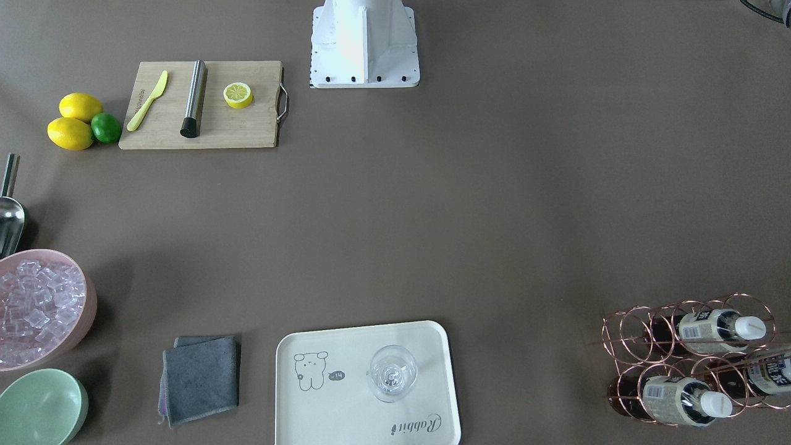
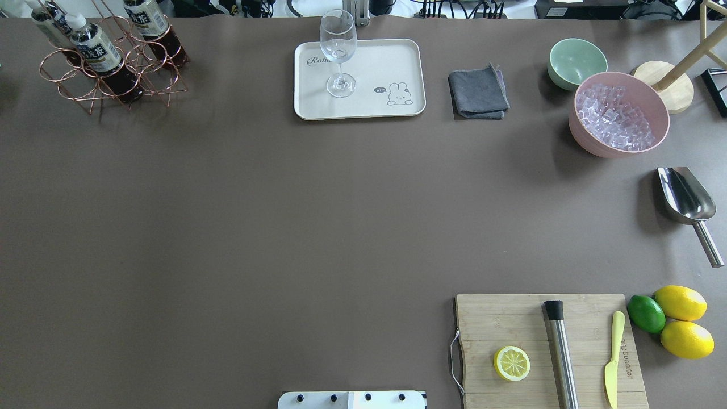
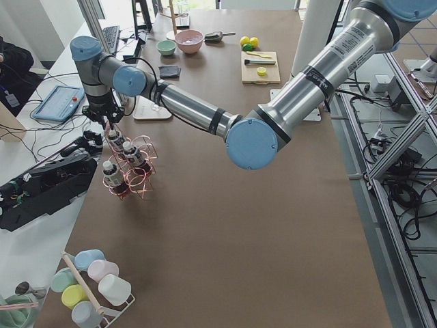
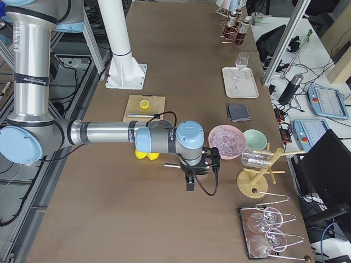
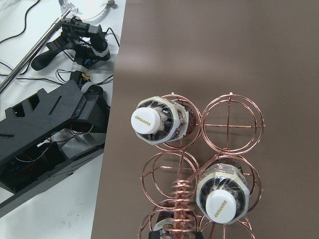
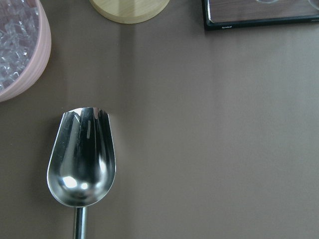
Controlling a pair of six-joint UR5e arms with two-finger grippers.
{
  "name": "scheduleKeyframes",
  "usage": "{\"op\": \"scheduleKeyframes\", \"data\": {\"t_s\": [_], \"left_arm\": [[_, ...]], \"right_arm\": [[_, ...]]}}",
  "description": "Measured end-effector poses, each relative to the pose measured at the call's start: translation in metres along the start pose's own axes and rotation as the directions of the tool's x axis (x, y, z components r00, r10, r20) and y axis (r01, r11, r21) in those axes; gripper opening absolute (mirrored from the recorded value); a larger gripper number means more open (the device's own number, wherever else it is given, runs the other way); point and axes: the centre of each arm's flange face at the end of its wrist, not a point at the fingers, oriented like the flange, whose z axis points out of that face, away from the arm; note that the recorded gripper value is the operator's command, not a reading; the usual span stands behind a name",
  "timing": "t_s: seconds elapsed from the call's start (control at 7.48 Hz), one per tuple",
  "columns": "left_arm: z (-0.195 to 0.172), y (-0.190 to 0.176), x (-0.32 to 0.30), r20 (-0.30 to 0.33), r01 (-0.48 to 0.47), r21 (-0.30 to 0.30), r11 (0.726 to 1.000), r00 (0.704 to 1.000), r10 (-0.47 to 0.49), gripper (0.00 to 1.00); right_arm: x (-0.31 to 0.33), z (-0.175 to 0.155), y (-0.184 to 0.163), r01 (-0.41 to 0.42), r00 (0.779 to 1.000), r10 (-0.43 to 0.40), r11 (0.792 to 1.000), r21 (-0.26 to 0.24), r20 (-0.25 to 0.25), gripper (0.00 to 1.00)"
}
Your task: Take tea from basket to plate
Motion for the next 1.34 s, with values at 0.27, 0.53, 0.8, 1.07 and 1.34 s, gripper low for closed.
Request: {"op": "scheduleKeyframes", "data": {"t_s": [0.27, 0.53, 0.8, 1.07, 1.34], "left_arm": [[-0.056, -0.010, 0.047, 0.030, -0.012, 0.029, 1.000, 0.999, 0.011, 0.00], [-0.104, -0.018, 0.091, 0.056, -0.010, 0.037, 0.999, 0.998, 0.008, 0.00], [-0.148, -0.046, 0.145, 0.068, 0.057, 0.055, 0.997, 0.996, -0.061, 0.00], [-0.153, -0.067, 0.196, 0.055, 0.115, 0.085, 0.990, 0.991, -0.119, 0.00], [-0.125, -0.104, 0.222, -0.007, 0.116, 0.100, 0.988, 0.993, -0.116, 0.00]], "right_arm": [[-0.013, 0.014, -0.008, 0.020, 1.000, -0.020, 0.999, -0.027, 0.000, 1.00], [-0.020, 0.018, -0.013, 0.037, 0.999, -0.037, 0.999, -0.035, 0.000, 1.00], [-0.016, 0.023, -0.013, 0.030, 1.000, -0.030, 0.999, -0.045, -0.005, 1.00], [-0.013, 0.026, -0.013, 0.026, 1.000, -0.026, 0.998, -0.050, -0.006, 1.00], [-0.016, 0.024, -0.016, 0.054, 0.999, -0.054, 0.998, -0.020, -0.006, 1.00]]}}
